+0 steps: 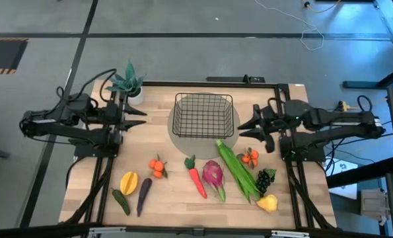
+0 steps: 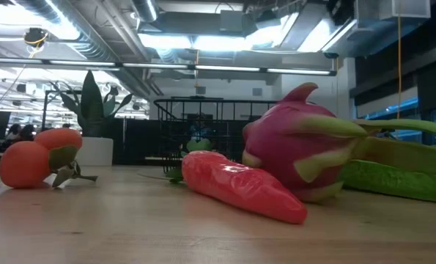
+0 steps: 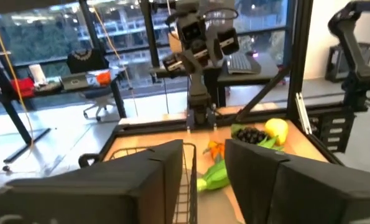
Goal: Build produce basket
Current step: Put the right tangerine into the wire basket
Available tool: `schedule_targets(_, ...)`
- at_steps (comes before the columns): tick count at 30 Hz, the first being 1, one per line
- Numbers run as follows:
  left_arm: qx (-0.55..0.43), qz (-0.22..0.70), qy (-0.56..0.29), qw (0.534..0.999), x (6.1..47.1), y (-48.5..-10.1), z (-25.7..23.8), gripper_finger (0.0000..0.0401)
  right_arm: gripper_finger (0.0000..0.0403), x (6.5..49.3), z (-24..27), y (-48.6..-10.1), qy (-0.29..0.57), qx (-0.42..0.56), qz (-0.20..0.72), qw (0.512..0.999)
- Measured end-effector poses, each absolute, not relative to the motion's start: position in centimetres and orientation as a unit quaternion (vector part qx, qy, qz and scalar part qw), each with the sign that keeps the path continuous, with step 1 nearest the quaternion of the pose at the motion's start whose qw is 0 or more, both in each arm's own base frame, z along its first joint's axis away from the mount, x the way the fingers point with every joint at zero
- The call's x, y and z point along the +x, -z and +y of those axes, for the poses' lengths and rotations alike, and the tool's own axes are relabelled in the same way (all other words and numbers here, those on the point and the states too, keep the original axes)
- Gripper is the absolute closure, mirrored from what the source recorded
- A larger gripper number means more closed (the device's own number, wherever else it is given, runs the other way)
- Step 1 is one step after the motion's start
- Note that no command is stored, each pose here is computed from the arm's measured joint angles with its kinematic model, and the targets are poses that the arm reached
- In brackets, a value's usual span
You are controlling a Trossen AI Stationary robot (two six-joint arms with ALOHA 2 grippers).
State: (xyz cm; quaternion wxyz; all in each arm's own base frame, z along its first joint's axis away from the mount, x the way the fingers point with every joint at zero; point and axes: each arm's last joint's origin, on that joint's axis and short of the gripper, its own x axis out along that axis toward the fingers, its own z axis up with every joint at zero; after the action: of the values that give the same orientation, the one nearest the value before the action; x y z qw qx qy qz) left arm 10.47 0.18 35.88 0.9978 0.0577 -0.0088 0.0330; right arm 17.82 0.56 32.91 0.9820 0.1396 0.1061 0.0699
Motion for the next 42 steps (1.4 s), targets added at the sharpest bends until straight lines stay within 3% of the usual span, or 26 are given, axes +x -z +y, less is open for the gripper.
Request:
schedule_targets(5, 0.051, 0.003, -0.032, 0.998, 11.1, -35.7, 0.2, 0.0269, 0.0192, 19.5, 0.1, -31.7, 0.003, 0.18, 0.13, 0.975)
schedule_targets(9, 0.055, 0.005, -0.032, 0.998, 11.1, -35.6, 0.2, 0.027, 0.0167, 20.4, 0.1, -31.0, 0.018, 0.216, 0.149, 0.965)
schedule_targets(23, 0.041, 0.013, -0.032, 0.999, 12.2, -35.5, 0.2, 0.027, 0.018, 20.2, 2.7, -30.8, -0.193, 0.333, 0.23, 0.894)
schedule_targets(27, 0.041, 0.028, -0.029, 0.998, 12.9, -35.1, 0.2, 0.027, 0.0181, 19.8, 3.9, -30.2, -0.207, 0.366, 0.282, 0.863)
schedule_targets(31, 0.042, 0.043, -0.029, 0.998, 13.7, -34.8, 0.2, 0.027, 0.0181, 18.6, 4.9, -27.9, -0.125, 0.41, 0.407, 0.807)
schedule_targets(36, 0.042, 0.054, -0.028, 0.997, 14.2, -34.5, 0.2, 0.0271, 0.0182, 16.5, 4.9, -24.9, 0.062, 0.42, 0.55, 0.719)
schedule_targets(42, 0.058, 0.064, -0.027, 0.996, 14.7, -34.3, 0.2, 0.0271, 0.0182, 17.6, 4.9, -23.4, 0.142, 0.374, 0.55, 0.733)
